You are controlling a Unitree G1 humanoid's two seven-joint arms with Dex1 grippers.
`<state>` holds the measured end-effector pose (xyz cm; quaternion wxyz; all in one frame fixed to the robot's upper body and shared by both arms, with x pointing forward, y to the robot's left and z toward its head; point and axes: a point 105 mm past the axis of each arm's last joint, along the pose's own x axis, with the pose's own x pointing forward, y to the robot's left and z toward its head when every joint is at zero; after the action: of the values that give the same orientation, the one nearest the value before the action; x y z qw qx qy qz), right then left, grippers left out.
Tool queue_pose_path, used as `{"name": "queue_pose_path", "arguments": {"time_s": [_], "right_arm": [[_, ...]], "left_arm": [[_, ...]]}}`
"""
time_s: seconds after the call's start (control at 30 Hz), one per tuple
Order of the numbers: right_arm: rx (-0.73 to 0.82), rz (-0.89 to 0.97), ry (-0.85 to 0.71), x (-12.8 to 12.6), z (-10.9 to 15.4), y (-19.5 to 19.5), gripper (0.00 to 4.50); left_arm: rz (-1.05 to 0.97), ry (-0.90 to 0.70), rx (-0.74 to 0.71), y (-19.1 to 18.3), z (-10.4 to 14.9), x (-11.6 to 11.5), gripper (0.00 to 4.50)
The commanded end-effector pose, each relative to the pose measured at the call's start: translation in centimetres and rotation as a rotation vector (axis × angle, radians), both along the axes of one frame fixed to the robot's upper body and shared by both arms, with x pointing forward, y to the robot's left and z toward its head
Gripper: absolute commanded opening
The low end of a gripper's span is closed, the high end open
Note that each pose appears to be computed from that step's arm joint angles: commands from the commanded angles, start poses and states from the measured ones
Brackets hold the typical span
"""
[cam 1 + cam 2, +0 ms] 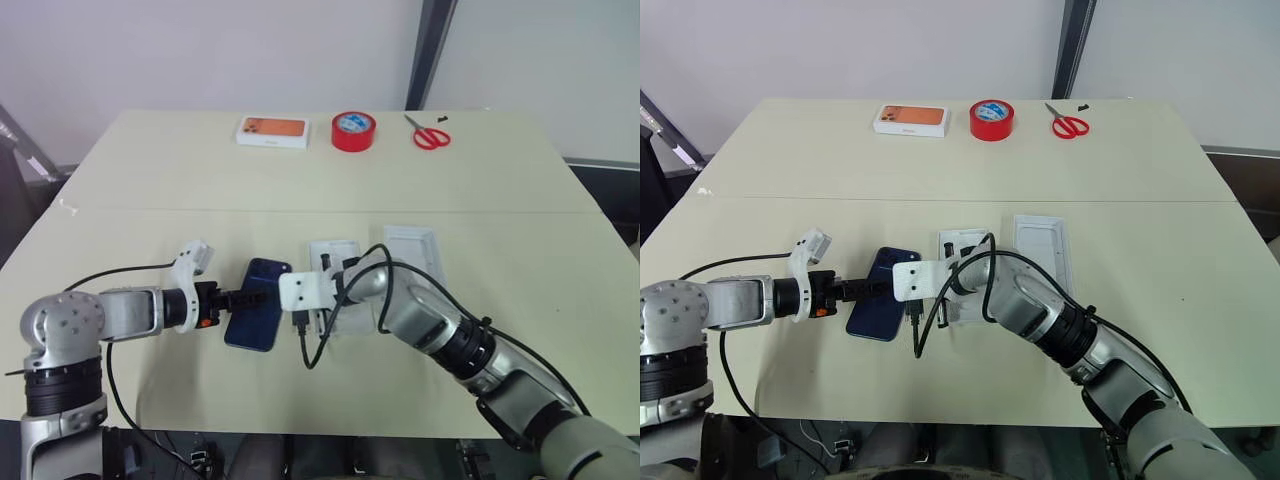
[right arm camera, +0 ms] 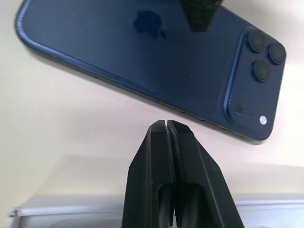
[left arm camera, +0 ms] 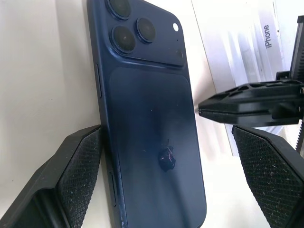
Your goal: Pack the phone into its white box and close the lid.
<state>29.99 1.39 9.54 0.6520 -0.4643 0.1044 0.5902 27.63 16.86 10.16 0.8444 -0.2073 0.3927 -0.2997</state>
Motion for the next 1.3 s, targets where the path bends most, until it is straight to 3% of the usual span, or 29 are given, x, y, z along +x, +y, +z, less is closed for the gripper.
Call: {"name": "queue_pose_path", "arguments": {"time_s": [0.03, 0.23, 0.67, 0.8, 1.03, 1.13, 1.3], "right_arm": [[0.043, 0.035, -0.009, -0.4, 0.7, 1.3, 0.08], [0.116, -0.011, 0.016, -0.1, 1.0, 2.6, 0.08], [0.122, -0.040, 0.022, -0.1, 0.9, 2.0, 0.08], [0.122, -0.042, 0.019, -0.2, 0.9, 1.9, 0.00], [0.121, -0.042, 0.009, -0.1, 1.0, 1.8, 0.00], [0.121, -0.042, 0.006, -0.1, 1.1, 1.8, 0.00], [0.122, -0.041, -0.006, 0.0, 1.4, 1.7, 0.00]], "left_arm": [[-0.039, 0.102, -0.005, -0.8, -2.0, -1.4, 4.50], [-0.048, 0.097, -0.029, -1.3, -1.9, -1.5, 4.50], [0.056, 0.079, -0.076, -0.1, -1.2, -0.3, 4.50], [0.076, 0.074, -0.087, 0.3, -0.9, -0.1, 3.32], [0.098, 0.079, -0.099, 1.1, -0.8, -0.5, 3.32], [0.104, 0.081, -0.102, 1.4, -0.8, -0.7, 2.44], [0.099, 0.080, -0.112, 1.4, -0.6, -1.0, 0.12]]}}
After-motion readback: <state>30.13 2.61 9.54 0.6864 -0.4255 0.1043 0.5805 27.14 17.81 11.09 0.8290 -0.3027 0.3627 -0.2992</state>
